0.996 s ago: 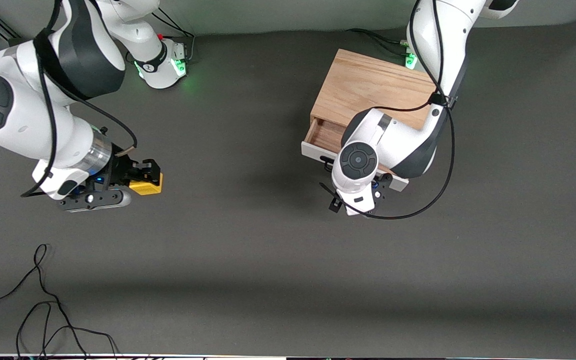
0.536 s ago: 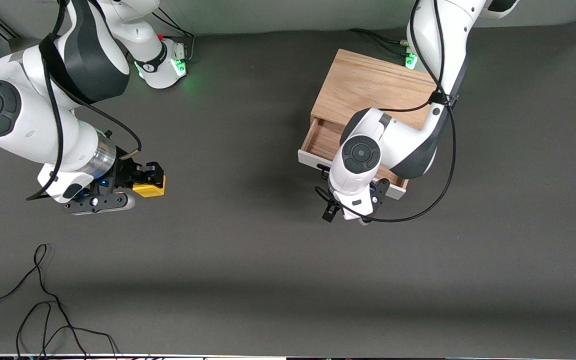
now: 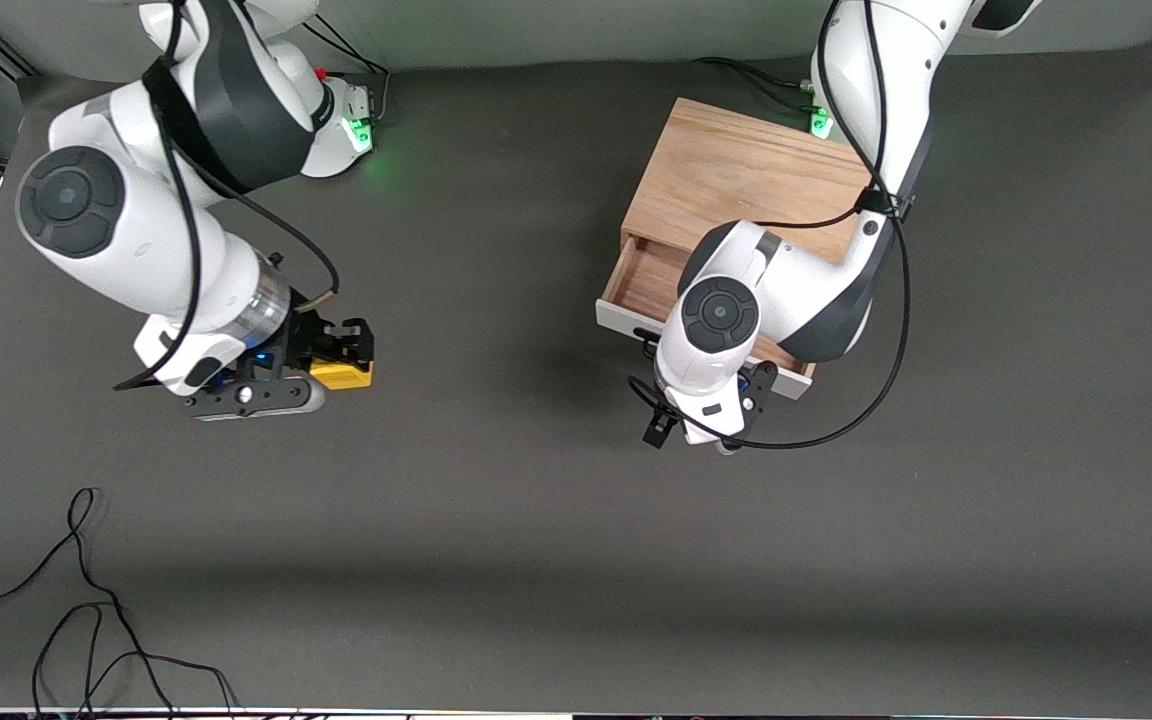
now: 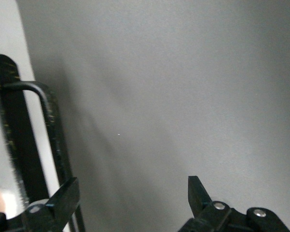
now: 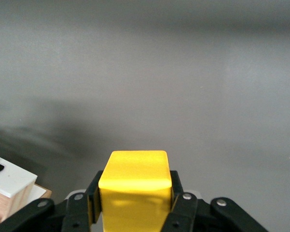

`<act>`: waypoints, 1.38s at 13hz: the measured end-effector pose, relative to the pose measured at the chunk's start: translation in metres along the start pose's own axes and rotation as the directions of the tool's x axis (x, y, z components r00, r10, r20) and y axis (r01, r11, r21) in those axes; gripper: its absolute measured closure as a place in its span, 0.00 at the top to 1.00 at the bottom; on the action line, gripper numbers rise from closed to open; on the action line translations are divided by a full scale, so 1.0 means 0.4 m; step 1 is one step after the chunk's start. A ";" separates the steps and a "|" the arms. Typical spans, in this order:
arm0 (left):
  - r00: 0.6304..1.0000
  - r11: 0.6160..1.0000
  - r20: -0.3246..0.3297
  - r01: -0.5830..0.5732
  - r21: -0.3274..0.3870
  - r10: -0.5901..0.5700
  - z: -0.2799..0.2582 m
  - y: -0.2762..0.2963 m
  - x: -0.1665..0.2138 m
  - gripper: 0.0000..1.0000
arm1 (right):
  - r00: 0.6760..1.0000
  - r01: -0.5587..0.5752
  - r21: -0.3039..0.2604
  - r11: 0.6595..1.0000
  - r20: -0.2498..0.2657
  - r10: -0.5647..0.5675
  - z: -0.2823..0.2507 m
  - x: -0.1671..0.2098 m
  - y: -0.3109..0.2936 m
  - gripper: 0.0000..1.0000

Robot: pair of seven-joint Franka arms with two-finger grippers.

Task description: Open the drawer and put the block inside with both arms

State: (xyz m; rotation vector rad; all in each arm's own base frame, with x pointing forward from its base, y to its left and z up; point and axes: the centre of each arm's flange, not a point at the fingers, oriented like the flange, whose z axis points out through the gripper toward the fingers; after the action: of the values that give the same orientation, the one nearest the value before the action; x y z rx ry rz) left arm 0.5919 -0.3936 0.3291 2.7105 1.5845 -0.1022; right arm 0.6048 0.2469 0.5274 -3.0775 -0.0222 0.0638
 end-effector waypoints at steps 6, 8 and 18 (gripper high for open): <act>1.000 0.998 -0.006 -0.029 0.058 0.029 -0.190 -0.001 0.225 1.00 | 1.000 -0.013 -0.002 1.000 0.004 0.013 0.012 0.001 -0.020 0.55; 0.992 0.990 0.014 -0.123 0.069 0.122 -0.316 -0.062 0.430 1.00 | 1.000 -0.015 -0.002 1.000 0.002 0.015 0.011 0.002 -0.020 0.55; 0.735 0.736 0.095 -0.676 0.031 0.671 -0.602 -0.421 0.881 1.00 | 0.990 -0.138 -0.004 0.990 0.006 0.138 0.055 -0.054 -0.236 0.55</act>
State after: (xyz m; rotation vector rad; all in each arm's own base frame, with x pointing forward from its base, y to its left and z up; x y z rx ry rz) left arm 0.6311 0.0038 0.5550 3.0843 0.4904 -0.2492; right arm 0.5811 0.3421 0.5124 -3.0777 0.1900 0.0803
